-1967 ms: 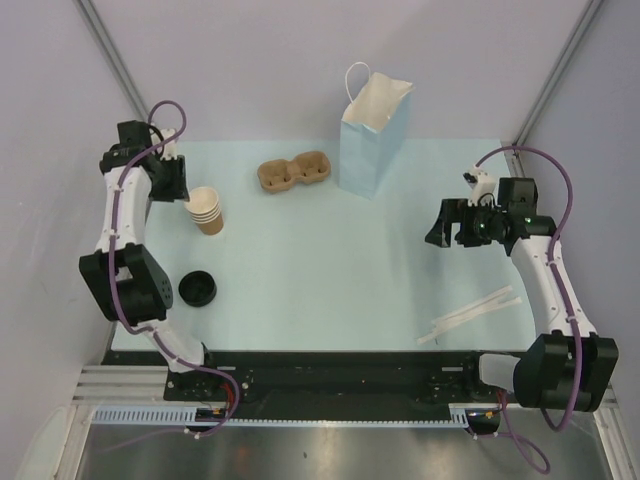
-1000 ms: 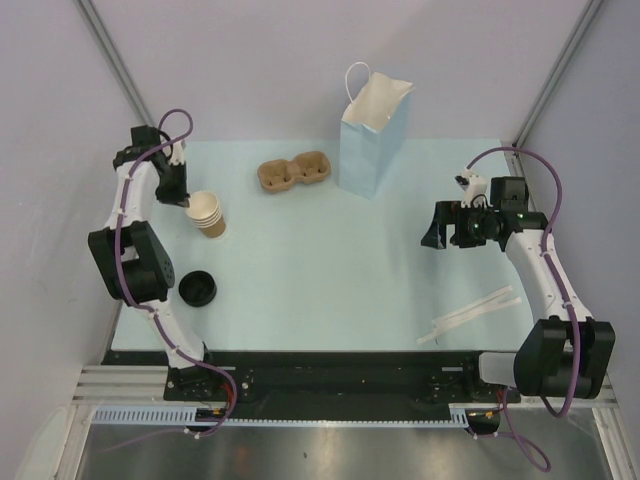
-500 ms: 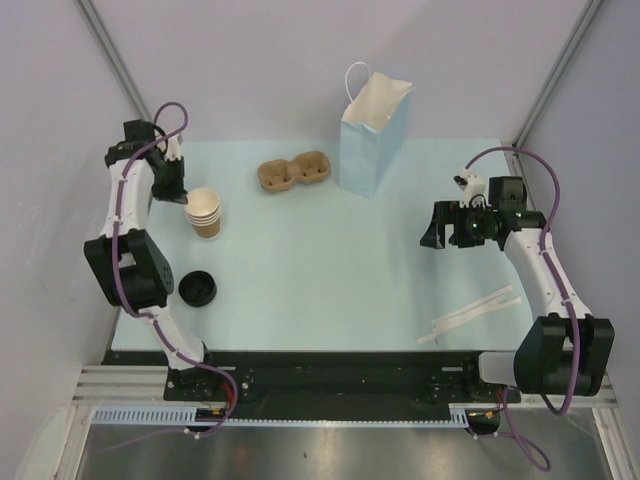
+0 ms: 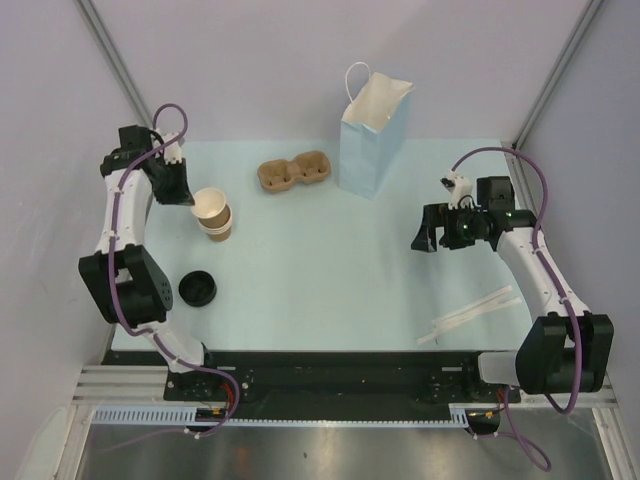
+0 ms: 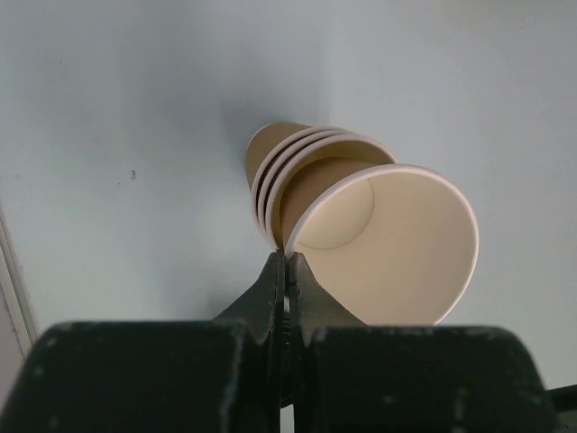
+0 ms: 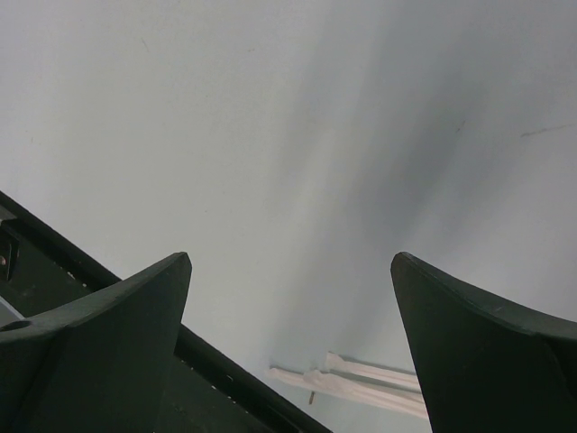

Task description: Pack the takeout coffee

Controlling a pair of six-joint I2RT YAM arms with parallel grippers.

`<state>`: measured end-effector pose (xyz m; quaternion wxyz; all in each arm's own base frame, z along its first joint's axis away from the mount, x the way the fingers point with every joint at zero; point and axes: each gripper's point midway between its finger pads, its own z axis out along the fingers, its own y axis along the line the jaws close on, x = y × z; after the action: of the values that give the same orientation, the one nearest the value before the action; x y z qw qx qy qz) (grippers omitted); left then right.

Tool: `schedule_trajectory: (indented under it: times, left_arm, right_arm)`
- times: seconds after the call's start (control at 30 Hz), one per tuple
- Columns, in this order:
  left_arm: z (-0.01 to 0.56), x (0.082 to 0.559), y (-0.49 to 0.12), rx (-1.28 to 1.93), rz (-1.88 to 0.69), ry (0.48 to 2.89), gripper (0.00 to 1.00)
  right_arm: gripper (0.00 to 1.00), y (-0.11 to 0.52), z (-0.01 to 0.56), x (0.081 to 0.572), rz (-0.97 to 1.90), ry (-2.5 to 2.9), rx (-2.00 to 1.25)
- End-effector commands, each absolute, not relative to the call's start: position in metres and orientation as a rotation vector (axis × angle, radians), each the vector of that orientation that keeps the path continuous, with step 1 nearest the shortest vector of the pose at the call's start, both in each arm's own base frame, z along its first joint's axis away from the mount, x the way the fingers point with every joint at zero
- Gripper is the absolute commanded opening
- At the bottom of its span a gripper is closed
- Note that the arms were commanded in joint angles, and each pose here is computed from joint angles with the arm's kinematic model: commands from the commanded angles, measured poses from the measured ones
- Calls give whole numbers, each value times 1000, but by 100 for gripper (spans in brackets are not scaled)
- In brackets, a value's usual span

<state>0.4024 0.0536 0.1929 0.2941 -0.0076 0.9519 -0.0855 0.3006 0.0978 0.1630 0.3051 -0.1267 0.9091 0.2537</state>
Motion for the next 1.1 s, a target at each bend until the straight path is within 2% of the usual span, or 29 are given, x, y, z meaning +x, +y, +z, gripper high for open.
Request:
schedule_trajectory:
  times: [0.0,0.37,0.57,0.77,0.8,1.07]
  left_arm:
    - [222,406,54,24,-226,2436,0]
    - [338,400,59,147,-96,2267,0]
    - [376,379,11,393,-172,2143,0]
    - [341,352,-77,694,-289,2106,0]
    - [321,340,-102,772,-326,2122,0]
    - [244,310,-205,1005,-538,2126,0]
  right_arm:
    - [100,102,168,306,668,2372,-369]
    - [100,100,185,315,631,2339,-396]
    - [100,94,199,322,578,2317,-368]
    - [100,67,236,338,359,2184,-329]
    - [100,63,243,339,335,2157,-331]
    - [100,69,265,322,361,2083,-395]
